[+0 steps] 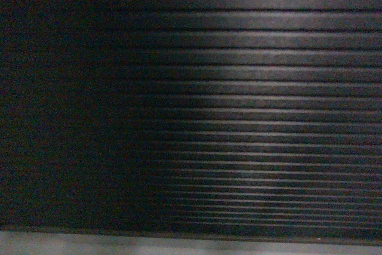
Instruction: Place dark red mango on scale at checkout
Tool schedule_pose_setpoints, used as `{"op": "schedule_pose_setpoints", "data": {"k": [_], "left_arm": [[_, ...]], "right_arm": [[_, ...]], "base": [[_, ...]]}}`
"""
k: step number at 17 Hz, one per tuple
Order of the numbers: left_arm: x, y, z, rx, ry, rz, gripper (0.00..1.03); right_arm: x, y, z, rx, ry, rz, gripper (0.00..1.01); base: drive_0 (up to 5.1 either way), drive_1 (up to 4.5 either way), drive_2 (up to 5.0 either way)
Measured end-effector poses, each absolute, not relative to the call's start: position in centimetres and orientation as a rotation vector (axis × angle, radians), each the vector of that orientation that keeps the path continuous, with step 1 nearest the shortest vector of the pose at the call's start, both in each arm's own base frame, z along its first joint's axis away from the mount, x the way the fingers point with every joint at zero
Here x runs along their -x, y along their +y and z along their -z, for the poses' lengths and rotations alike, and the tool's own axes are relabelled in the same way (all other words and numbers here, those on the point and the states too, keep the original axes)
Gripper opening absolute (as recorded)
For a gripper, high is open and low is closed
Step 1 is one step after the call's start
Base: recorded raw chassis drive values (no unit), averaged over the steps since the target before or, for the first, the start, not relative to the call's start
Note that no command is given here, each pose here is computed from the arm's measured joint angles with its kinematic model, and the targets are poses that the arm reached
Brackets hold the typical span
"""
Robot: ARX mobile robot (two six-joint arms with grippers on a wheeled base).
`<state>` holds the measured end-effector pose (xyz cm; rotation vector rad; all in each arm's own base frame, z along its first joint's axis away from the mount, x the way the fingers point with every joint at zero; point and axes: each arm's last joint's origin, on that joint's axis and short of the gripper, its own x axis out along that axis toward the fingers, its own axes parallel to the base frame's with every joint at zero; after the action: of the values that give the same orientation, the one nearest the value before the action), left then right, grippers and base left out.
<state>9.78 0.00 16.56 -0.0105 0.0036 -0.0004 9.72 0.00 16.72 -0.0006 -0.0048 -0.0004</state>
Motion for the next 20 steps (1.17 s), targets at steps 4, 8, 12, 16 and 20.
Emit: {"op": "schedule_pose_setpoints", "data": {"k": [4, 8, 12, 16, 20], "left_arm": [[-9.78, 0.00, -16.56, 0.010, 0.004, 0.000, 0.98], [-9.78, 0.00, -16.53, 0.010, 0.007, 0.000, 0.98], [-9.78, 0.00, -16.56, 0.010, 0.004, 0.000, 0.98], [-9.78, 0.00, -16.56, 0.010, 0.004, 0.000, 0.98], [-9.78, 0.00, -16.56, 0.010, 0.004, 0.000, 0.98]], "right_arm": [[-9.72, 0.00, -16.71, 0.000, -0.004, 0.001, 0.98], [-9.72, 0.00, -16.68, 0.001, -0.001, 0.000, 0.98], [-9.72, 0.00, -16.70, 0.001, -0.003, 0.000, 0.98], [-9.72, 0.00, -16.70, 0.001, -0.003, 0.000, 0.98], [-9.72, 0.00, -16.70, 0.001, -0.003, 0.000, 0.98]], "base": [[0.0, 0.00, 0.0], [0.0, 0.00, 0.0], [0.0, 0.00, 0.0], [0.0, 0.00, 0.0], [0.0, 0.00, 0.0]]}}
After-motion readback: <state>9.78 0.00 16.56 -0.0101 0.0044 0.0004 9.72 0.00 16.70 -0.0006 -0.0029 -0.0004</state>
